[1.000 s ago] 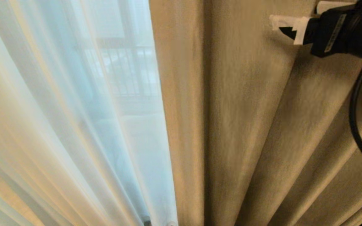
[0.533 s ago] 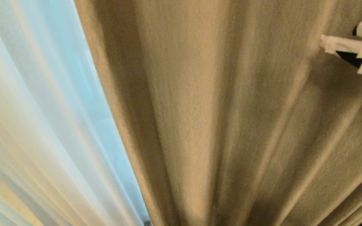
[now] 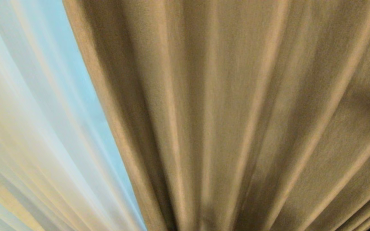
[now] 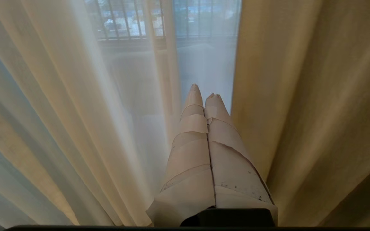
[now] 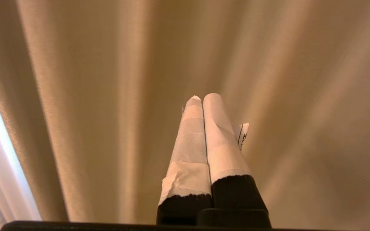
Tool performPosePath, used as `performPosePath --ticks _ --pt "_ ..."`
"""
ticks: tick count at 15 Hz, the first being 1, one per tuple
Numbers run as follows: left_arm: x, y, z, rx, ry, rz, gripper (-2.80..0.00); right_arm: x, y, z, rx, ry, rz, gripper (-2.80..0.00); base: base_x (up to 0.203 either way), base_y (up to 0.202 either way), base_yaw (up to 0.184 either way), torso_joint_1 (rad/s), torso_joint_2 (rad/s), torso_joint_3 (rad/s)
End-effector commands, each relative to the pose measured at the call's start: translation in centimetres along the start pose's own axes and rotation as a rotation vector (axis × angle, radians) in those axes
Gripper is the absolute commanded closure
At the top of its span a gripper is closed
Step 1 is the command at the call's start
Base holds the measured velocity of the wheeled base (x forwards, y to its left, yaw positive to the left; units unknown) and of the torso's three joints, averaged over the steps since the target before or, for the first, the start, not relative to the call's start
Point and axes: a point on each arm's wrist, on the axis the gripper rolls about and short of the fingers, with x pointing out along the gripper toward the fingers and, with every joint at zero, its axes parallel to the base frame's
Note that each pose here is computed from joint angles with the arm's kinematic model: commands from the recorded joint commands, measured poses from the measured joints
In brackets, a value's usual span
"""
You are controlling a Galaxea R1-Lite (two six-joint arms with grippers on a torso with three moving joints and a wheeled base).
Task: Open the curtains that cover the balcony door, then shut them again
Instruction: Close the outer curtains on both sides
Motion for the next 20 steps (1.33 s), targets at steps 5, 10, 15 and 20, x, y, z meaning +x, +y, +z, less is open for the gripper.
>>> performPosePath --ticks 5,10,15,20 --pt "0.0 0.0 0.0 0.0 -0.001 0.001 0.0 -2.3 -0.4 -4.3 -0.019 0.042 -0.102 0.0 0.0 0.0 0.0 0.0 0.0 0.0" --pt "0.0 0.0 0.0 0.0 -0.001 0.001 0.0 -4.0 -0.4 -10.1 -0.052 0.169 -0.232 0.0 0.0 0.0 0.0 0.0 0.0 0.0" --pt "0.0 0.0 0.0 0.0 0.0 0.001 0.0 -7.0 0.3 -14.1 -0.039 0.213 -0.133 0.0 0.0 0.0 0.0 0.0 0.0 0.0" --pt "0.0 0.0 0.0 0.0 -0.001 0.0 0.0 -10.6 1.6 -17.7 -0.034 0.318 -0.21 0.0 0.0 0.0 0.0 0.0 0.0 0.0"
